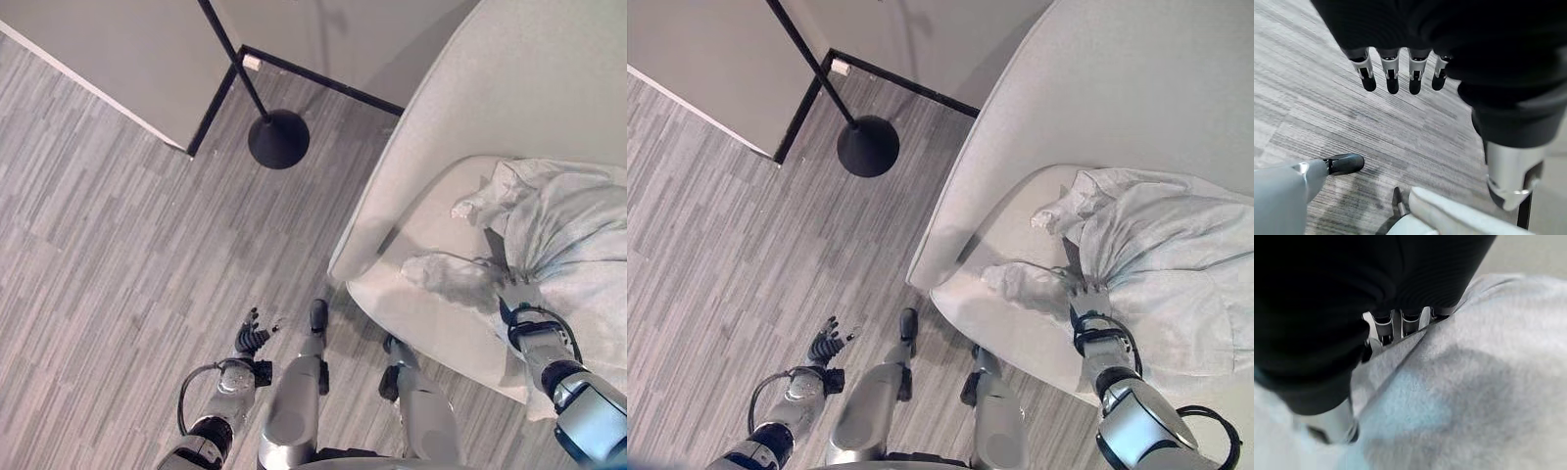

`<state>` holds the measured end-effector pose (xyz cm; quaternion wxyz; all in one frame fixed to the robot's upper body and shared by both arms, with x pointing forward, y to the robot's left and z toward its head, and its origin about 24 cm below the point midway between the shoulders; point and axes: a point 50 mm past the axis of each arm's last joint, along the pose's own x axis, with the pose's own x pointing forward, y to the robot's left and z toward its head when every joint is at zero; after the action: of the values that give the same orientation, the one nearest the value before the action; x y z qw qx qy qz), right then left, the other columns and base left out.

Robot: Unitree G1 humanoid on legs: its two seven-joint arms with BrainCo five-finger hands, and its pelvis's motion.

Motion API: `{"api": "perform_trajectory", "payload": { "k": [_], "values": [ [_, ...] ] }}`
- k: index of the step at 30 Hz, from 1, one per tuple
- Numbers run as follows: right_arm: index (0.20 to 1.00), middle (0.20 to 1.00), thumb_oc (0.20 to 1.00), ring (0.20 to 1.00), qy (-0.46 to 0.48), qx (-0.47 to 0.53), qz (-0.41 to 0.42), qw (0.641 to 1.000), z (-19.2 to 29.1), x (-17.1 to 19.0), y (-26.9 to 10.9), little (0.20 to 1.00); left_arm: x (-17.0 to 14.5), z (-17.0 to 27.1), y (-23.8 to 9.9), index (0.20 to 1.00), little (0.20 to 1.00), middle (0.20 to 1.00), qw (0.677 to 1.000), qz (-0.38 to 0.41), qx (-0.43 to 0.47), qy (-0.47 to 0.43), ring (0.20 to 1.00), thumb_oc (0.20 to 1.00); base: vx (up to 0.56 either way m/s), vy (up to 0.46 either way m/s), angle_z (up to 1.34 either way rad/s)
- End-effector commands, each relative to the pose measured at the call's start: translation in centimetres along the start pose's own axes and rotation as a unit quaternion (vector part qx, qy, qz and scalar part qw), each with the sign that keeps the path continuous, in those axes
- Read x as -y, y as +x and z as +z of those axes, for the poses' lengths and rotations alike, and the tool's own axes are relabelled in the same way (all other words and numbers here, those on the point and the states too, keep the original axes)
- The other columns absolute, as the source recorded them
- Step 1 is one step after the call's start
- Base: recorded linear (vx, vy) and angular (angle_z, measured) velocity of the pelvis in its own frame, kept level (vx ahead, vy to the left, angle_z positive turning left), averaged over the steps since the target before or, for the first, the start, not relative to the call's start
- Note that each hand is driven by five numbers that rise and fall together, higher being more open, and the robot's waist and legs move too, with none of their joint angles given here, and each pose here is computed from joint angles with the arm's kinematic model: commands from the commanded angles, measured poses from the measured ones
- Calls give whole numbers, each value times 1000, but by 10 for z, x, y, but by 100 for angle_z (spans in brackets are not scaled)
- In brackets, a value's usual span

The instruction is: Hang the clothes on the sofa on the clothes rack.

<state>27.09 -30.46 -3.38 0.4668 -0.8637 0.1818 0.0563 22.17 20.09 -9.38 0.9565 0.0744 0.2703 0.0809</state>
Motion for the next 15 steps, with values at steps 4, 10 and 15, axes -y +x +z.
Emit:
{"api": "perform_trajectory", "payload": {
  "k": [4, 10, 15],
  "values": [
    [200, 200, 200, 200, -75, -13, 91, 993, -23, -34, -16, 200, -11, 0, 2, 1000, 1000, 1000, 986, 9, 23, 166, 1000, 1000, -12, -37, 0],
    [200, 200, 200, 200, -37, -46, 73, 996, -26, -28, -13, 200, -8, 13, 5, 1000, 1000, 1000, 979, 11, 58, 195, 1000, 1000, -26, -8, -1],
    [200, 200, 200, 200, 188, -122, -12, 975, -16, 3, 3, 200, -1, 11, 2, 1000, 1000, 1000, 978, 13, 60, 199, 1000, 1000, -4, 18, -1]
  ]
}}
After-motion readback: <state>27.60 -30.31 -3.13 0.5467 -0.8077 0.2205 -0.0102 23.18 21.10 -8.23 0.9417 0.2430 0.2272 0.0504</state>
